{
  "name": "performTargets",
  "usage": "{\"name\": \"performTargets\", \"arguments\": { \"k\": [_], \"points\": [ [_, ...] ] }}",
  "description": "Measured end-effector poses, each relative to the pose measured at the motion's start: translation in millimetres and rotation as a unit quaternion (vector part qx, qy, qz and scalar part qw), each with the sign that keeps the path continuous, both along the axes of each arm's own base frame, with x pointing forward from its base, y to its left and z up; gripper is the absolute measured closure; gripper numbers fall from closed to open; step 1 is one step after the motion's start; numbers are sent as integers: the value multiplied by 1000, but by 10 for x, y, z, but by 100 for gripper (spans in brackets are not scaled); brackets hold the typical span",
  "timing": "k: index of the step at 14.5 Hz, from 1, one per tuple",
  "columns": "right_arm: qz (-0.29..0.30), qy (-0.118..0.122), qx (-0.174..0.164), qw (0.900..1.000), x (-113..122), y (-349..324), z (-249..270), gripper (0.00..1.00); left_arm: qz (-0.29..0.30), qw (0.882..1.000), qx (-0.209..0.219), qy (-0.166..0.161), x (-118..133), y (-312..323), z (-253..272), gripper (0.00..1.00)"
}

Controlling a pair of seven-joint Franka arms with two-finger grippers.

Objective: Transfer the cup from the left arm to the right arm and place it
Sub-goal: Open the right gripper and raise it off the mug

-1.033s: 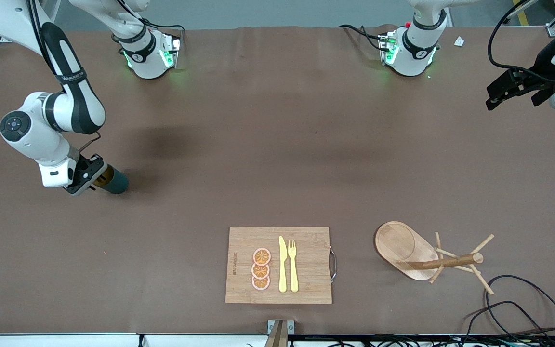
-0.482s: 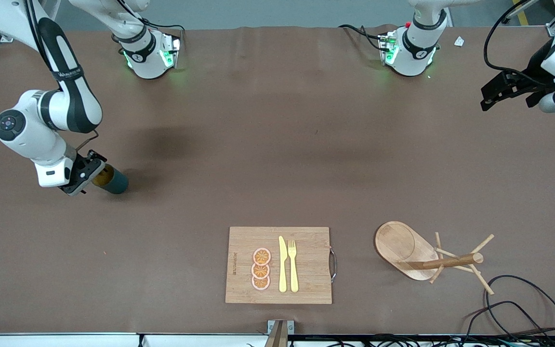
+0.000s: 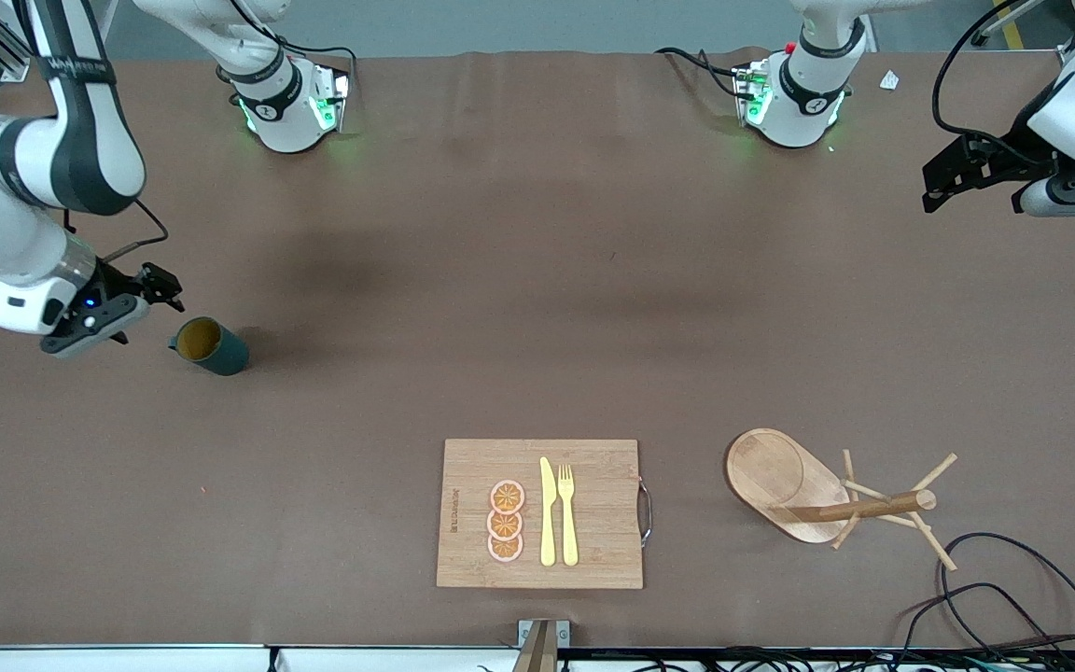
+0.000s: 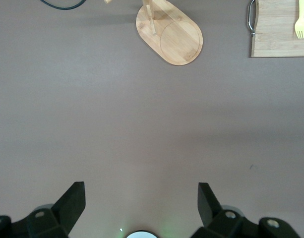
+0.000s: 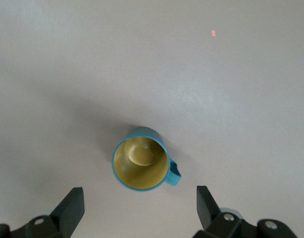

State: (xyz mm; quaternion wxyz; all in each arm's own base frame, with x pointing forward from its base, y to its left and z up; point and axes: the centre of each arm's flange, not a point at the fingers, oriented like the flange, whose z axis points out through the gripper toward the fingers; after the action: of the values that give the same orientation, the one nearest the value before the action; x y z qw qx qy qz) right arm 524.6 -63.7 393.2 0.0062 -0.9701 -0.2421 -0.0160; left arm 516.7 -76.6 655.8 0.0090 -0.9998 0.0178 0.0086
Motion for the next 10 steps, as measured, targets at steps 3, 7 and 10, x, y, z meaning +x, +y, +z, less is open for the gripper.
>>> {"name": "performTargets", "arguments": {
  "k": [3,7,10],
  "points": [
    [-76,-5,4,997,-109,35,359,0,0,1000,0,0,0,-2,0,0],
    [-166,-19,10,986,-255,154,921,0,-1,1000,0,-1,1,-7,2,0],
    [-188,-16,13,982,-284,305,1413,0,-1,1000,0,-3,2,-11,11,0]
  ]
}}
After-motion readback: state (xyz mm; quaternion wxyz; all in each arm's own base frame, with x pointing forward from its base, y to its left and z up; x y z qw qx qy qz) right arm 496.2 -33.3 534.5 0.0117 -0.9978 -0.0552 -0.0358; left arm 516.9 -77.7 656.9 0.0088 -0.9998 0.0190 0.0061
